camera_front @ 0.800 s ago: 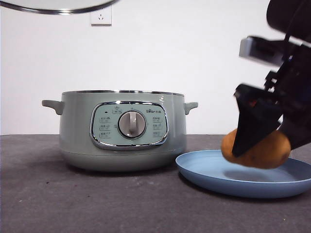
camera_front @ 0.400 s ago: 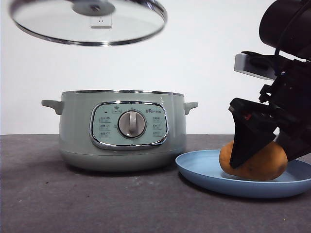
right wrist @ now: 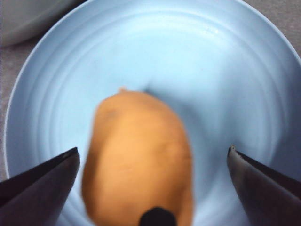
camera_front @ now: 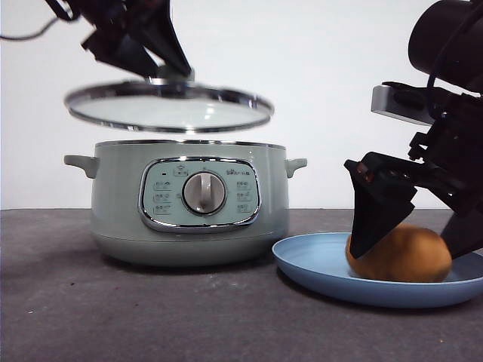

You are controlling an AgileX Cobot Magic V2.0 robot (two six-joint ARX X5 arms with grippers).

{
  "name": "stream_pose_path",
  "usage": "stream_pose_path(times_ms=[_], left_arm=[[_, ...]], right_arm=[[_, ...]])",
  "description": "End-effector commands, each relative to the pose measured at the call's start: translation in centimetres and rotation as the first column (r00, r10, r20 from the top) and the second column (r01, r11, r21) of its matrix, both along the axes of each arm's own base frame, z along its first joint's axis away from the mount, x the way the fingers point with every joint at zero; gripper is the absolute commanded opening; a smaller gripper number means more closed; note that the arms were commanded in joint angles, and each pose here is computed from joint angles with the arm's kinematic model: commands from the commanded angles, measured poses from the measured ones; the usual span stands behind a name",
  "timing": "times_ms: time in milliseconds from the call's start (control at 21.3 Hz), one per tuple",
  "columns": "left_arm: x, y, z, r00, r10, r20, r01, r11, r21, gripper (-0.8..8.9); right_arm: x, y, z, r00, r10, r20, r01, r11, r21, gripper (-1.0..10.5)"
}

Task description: Take the potato out from the steamer,put the potato on the plate,close the lid

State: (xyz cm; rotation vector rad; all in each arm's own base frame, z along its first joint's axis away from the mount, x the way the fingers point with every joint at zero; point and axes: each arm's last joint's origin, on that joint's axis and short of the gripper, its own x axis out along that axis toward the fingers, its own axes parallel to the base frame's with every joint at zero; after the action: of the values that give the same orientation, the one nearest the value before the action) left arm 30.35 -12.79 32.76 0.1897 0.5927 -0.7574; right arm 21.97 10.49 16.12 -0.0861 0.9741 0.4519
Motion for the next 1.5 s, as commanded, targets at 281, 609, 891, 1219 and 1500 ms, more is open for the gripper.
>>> stream_pose_path(times_ms=[281,609,891,1219,1500], left_arm=[[1.5,-0.7,-0.3,0.996,-0.004,0.086,0.005,1.000,-0.014,-0.08],[3.0,-1.5,-1.9,0.995,-0.023,0.093,0.023,1.000,0.001,-0.08],[3.2,-1.6,-2.1,0.995,-0.023,0.100,0.023,1.000,-0.001,-0.09],[3.4,-1.8,-2.5,0.996,-0.027,0.091,0.027,1.000,0.000,-0.09],[3.9,-2.5,-4.3,0.999,-0.040,0.023,0.040,0.999,0.026,-0.08]], right_arm=[[-0.2,-0.1,-0.2,1.000,-0.018,-0.020,0.018,1.000,0.011,5.7],[-0.3,-0.1,0.2,1.000,-0.017,-0.003,0.017,1.000,0.019,5.7],[-0.5,-0.2,0.9,1.000,-0.017,0.025,0.016,0.999,0.032,5.7],[-0.5,-0.2,0.9,1.000,-0.017,0.025,0.017,0.999,0.032,5.7],[-0.5,-0.2,0.9,1.000,-0.017,0.024,0.017,0.999,0.031,5.7]])
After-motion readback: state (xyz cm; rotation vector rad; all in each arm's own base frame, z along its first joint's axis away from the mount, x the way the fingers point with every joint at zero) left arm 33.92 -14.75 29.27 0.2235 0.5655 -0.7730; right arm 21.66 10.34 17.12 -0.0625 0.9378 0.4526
